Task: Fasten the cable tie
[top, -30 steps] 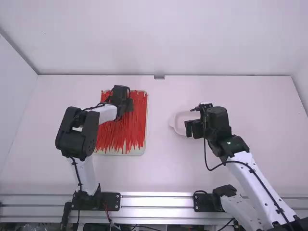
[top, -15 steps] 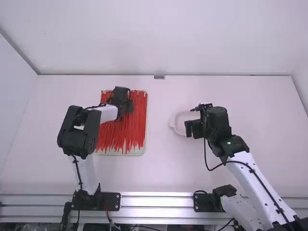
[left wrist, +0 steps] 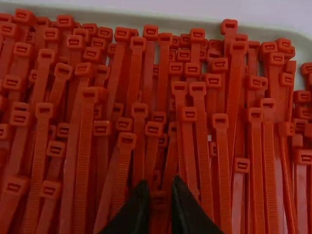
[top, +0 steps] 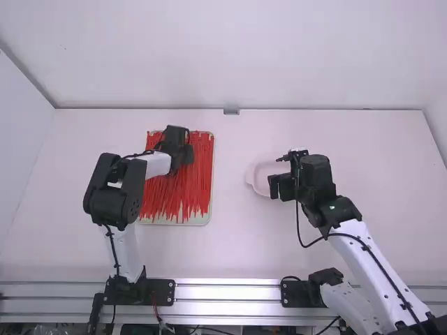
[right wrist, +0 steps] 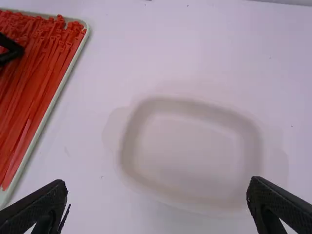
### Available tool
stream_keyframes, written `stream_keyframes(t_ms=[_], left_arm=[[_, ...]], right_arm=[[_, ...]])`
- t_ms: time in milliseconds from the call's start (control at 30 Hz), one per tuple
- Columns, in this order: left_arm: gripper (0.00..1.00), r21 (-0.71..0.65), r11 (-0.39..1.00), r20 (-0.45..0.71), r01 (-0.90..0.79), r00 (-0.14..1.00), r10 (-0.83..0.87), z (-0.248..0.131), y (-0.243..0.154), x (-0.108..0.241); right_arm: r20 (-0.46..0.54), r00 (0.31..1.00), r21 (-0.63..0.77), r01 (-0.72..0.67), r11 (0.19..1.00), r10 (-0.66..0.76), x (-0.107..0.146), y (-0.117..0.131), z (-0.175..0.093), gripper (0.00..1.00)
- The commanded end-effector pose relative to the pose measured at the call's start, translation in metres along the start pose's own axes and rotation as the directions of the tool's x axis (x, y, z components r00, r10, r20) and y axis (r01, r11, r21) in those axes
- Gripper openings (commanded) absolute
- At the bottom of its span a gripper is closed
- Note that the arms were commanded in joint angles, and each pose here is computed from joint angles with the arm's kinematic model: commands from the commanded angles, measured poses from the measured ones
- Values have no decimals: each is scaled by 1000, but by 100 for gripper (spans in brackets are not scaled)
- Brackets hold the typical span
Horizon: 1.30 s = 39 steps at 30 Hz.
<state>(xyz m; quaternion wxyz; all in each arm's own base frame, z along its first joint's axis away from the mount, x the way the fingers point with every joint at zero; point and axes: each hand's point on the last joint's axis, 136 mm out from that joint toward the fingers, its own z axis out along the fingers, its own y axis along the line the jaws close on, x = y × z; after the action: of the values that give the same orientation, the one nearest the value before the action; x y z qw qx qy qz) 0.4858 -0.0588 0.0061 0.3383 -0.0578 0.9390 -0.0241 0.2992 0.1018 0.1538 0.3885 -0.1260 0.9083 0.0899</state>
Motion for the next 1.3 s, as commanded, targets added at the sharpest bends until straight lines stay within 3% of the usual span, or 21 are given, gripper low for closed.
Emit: stream_keyframes(t_ms=[0,800,1033,1267], left_arm=[[11,-15,1000,-23,-5,1000,5,6,4,10],[2,-56,998,22,10,1000,-9,1,10,-3],[2,-45,999,73,7,997,-4,-24,6,-32],[2,-13,1000,184,16,983,-13,-86,-2,-85]], right_arm=[[29,1000,-5,4,1000,-4,-14,2,-4,98],[29,1000,-5,4,1000,-4,-14,3,-4,98],[34,999,-5,4,1000,-4,-15,3,-4,98],[36,999,-6,5,1000,-5,-16,3,-4,99]])
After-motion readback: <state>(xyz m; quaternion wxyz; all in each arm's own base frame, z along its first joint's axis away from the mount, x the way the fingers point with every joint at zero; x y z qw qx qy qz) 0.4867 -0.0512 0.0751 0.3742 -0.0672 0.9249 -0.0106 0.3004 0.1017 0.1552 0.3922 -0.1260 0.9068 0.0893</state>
